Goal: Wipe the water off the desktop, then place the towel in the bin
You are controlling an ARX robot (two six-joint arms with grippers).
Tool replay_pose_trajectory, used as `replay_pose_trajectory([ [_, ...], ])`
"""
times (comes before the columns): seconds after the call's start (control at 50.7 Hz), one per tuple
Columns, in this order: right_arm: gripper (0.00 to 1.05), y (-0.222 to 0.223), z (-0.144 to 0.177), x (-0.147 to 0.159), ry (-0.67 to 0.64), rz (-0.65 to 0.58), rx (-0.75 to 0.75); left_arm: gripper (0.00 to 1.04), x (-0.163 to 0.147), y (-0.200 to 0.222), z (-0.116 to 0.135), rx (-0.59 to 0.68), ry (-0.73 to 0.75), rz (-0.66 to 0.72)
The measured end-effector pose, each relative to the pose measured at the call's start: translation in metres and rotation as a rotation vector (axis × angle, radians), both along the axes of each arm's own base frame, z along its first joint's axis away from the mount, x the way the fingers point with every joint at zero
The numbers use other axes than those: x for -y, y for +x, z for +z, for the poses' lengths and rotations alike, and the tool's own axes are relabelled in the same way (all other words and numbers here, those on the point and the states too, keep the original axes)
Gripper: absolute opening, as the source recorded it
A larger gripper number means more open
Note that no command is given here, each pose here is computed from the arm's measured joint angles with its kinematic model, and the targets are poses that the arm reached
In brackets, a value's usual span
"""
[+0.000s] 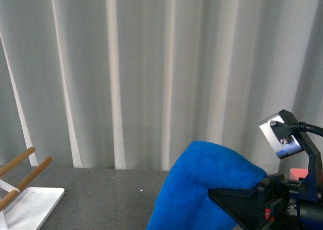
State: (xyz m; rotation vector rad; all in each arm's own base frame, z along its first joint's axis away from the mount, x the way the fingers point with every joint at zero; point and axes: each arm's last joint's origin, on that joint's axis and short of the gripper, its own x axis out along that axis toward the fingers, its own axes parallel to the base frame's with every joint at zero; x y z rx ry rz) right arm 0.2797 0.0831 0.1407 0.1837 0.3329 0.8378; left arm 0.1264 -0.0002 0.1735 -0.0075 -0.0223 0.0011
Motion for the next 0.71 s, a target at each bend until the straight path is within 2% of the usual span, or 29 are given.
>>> replay_pose_trajectory([
  [0.71, 0.04, -0.001, -0.003, -0.001, -0.022, 0.010, -0.011, 0.04, 0.000, -0.018, 0.001, 0.004, 0.000, -0.001],
])
